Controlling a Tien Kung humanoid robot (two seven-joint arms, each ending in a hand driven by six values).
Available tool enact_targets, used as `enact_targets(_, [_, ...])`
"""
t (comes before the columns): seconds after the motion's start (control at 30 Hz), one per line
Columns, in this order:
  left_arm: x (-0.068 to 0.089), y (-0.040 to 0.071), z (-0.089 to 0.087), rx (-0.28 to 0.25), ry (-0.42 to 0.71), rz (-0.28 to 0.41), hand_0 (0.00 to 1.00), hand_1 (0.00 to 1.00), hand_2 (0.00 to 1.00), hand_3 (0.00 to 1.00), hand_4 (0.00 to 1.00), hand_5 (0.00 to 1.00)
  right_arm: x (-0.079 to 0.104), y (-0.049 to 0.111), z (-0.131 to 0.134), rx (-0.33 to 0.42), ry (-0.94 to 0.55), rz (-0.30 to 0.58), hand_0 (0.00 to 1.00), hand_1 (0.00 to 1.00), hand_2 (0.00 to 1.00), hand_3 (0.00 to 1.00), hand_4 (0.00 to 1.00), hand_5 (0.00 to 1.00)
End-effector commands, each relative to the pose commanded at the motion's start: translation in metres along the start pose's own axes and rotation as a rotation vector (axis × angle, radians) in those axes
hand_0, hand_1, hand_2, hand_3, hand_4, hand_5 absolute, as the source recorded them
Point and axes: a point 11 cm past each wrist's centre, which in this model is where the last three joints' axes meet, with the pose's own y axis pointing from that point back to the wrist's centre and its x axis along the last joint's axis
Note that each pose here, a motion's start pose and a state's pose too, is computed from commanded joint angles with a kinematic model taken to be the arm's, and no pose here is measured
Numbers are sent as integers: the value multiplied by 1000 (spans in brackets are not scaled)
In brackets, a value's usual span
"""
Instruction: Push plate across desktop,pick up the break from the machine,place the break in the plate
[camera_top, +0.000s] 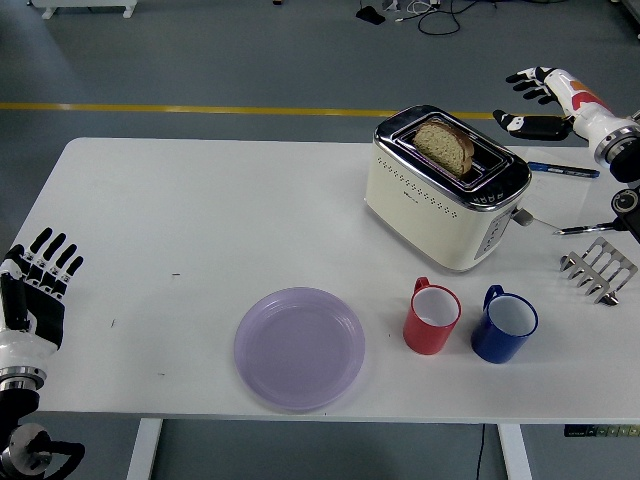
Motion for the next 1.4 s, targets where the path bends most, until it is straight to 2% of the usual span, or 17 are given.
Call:
enact_targets(0.1, [1, 1, -2, 8, -1, 0, 788, 789, 819, 790, 492, 998, -11, -11, -10, -5, 26, -28, 836, 801, 830, 844, 770, 404])
enact_targets(0.3, [1, 1, -4, 16, -4, -1, 789, 788, 819, 790, 489, 998, -21, -26, -22, -28, 20, -57, 844, 807, 835, 840, 797, 413])
enact_targets(0.6, [1, 1, -4, 22, -7, -4, 788, 787, 819, 787, 492, 998, -34, -38, -40, -37, 39, -97, 837, 800, 811, 831, 811, 422])
enact_targets(0.73, [-2, -1, -5, 24, -10, -15, 788, 787, 819, 787, 492, 998, -49, -44, -44, -77, 96, -137, 837, 800, 811, 831, 811, 422])
enact_targets(0.77, [-3, -1, -5, 25, -9, -20, 787, 786, 816, 783, 491, 998, -53, -45, -44, -88, 108, -147, 790, 761, 757, 801, 812, 425])
enact_targets(0.93, [-7, -2, -7, 30, -7, -30, 787, 786, 816, 783, 491, 998, -62, -47, -42, -118, 125, -168, 790, 761, 757, 801, 812, 425])
enact_targets(0.97, [-8, -2, -8, 32, -7, -31, 787, 786, 815, 783, 490, 998, -63, -47, -41, -125, 138, -170, 718, 697, 667, 750, 805, 426])
enact_targets(1.13, [-8, -1, -10, 40, -10, -33, 787, 786, 815, 783, 490, 998, -66, -48, -40, -155, 201, -160, 718, 697, 667, 750, 805, 426])
enact_targets(1.17, [-8, -1, -10, 41, -10, -34, 786, 785, 815, 783, 486, 998, -67, -48, -40, -158, 211, -159, 580, 601, 575, 686, 791, 412])
enact_targets(1.33, [-10, -2, -11, 41, -8, -38, 786, 785, 815, 783, 486, 998, -69, -48, -40, -165, 249, -145, 580, 601, 575, 686, 791, 412])
enact_targets(1.37, [-10, -2, -11, 41, -8, -39, 786, 783, 815, 783, 487, 998, -69, -48, -41, -165, 252, -143, 386, 465, 462, 565, 708, 333])
enact_targets(1.4, [-11, -2, -11, 43, -9, -40, 786, 783, 815, 783, 487, 998, -69, -48, -42, -163, 261, -133, 386, 465, 462, 565, 708, 333])
